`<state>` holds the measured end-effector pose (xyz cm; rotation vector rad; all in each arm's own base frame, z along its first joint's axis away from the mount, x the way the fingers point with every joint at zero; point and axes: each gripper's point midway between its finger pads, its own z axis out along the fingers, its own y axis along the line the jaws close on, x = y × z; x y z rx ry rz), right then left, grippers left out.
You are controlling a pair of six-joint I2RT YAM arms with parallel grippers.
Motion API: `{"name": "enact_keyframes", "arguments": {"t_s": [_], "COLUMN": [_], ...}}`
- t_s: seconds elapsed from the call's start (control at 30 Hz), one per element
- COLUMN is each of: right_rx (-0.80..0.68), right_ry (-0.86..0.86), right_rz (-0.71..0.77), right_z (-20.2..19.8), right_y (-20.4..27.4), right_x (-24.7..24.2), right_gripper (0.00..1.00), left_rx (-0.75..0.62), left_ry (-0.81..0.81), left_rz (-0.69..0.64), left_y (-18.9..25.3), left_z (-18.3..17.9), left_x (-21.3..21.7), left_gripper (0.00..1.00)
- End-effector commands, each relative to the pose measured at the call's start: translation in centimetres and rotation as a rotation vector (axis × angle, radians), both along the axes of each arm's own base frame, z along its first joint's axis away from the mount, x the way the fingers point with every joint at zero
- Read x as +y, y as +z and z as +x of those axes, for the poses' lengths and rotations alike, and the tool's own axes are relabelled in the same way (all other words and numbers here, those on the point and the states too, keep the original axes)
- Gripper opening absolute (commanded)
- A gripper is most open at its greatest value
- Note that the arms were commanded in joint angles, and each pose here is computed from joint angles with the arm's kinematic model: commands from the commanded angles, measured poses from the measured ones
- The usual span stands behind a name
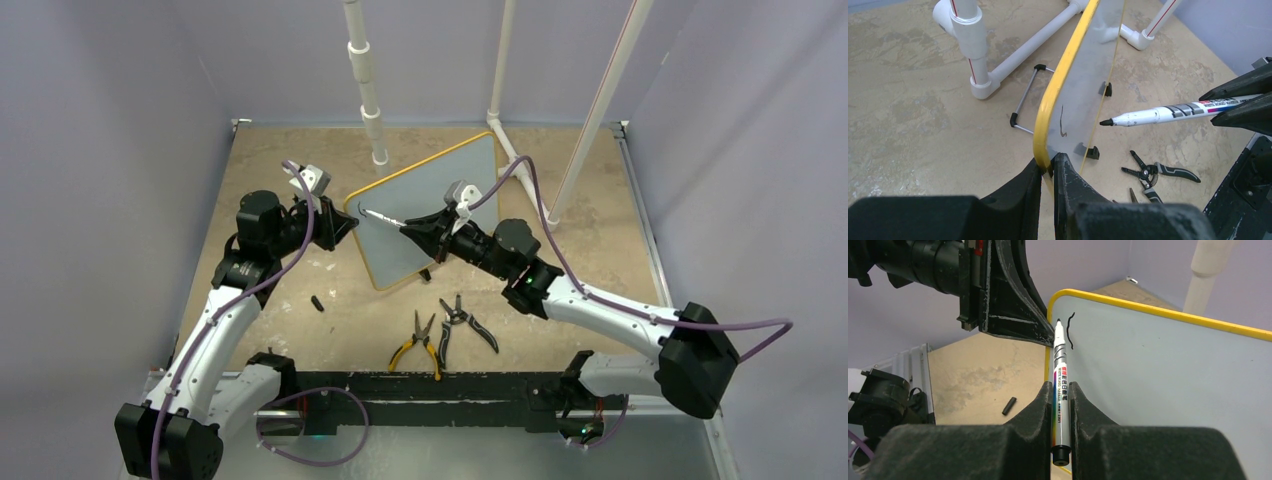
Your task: Write a sentence on the whiteboard
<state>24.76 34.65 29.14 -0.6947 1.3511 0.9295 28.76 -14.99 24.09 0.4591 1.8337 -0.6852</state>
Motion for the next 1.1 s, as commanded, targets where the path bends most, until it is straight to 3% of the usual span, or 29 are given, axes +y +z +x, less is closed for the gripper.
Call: {"name": "enact_keyframes", "arguments": {"t_s": [0.0,1.07], "right_rx": [-0.041,-0.019], "right_ry": [0.006,-0.104], "right_rz": [0.065,0.072], "right_z": [0.2,3.0], "right_y": [2.6,2.3], "right_x": [0.6,0.9], "right_gripper": [0.00,0.00], "left_rx": [-0.037,-0.039], "left_ry": [0.024,0.011], "left_rz": [0.033,0.030], "left_y": [-0.1,-0.1], "left_z": [0.5,0.3], "left_x": [0.6,0.5], "left_gripper": [0.00,0.00]}}
